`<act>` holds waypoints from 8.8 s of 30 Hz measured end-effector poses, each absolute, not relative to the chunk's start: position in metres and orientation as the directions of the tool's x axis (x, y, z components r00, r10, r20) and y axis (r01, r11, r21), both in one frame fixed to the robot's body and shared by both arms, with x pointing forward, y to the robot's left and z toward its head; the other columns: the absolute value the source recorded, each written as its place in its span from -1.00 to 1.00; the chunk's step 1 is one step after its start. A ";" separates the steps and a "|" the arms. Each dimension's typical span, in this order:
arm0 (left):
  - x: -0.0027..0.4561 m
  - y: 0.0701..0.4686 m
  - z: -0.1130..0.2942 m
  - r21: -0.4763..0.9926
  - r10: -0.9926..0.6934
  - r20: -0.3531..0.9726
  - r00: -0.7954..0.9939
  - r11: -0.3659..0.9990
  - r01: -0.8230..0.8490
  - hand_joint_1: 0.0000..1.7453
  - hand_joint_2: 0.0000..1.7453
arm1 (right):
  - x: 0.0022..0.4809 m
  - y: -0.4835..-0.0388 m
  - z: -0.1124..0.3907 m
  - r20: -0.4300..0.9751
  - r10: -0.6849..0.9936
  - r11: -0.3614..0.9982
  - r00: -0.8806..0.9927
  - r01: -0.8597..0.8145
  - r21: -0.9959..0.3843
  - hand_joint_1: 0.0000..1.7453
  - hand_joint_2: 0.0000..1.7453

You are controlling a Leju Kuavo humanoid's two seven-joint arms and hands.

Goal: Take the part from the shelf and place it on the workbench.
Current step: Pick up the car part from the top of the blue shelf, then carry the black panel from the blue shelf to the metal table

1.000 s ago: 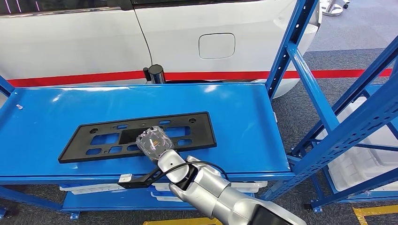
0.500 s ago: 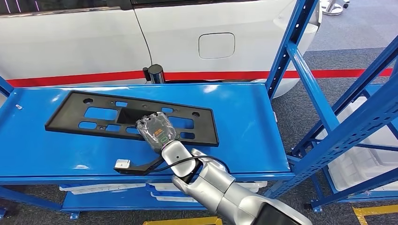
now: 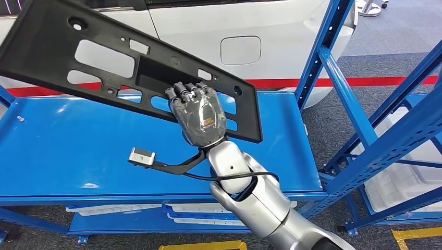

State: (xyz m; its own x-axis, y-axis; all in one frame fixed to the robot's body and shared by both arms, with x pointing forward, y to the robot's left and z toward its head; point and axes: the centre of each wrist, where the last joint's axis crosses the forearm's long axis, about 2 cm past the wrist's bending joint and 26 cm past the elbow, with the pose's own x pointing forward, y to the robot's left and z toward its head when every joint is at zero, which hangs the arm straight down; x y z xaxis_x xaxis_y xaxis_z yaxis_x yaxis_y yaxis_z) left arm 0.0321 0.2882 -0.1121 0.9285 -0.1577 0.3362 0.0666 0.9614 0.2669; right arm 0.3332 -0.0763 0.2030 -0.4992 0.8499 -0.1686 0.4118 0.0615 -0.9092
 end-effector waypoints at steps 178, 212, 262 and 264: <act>0.030 0.293 -0.113 0.203 -0.069 0.385 0.920 0.979 -0.011 -1.00 1.00 | 0.254 -0.135 0.178 0.791 -0.335 0.747 -0.512 -0.656 -0.108 1.00 1.00; 0.026 0.293 -0.113 0.182 -0.070 0.389 0.918 0.983 -0.003 -1.00 1.00 | 0.259 -0.129 0.174 0.803 -0.341 0.727 -0.489 -0.679 -0.104 1.00 1.00; 0.022 0.296 -0.114 0.130 -0.049 0.391 0.919 0.991 -0.002 -1.00 1.00 | 0.260 -0.131 0.170 0.814 -0.329 0.724 -0.478 -0.681 -0.107 1.00 1.00; 0.019 0.296 -0.114 0.131 -0.052 0.385 0.921 0.991 0.001 -1.00 1.00 | 0.261 -0.129 0.172 0.812 -0.333 0.724 -0.479 -0.682 -0.105 1.00 1.00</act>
State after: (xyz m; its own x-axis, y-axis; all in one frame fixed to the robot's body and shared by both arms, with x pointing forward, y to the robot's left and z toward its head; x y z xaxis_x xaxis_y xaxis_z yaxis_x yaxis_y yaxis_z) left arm 0.0189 0.2959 -0.1137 0.9214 -0.0522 0.3850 0.0014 0.9914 0.1310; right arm 0.2608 -0.1295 0.1716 -0.4788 -0.3334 0.8121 -0.6818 0.7240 -0.1048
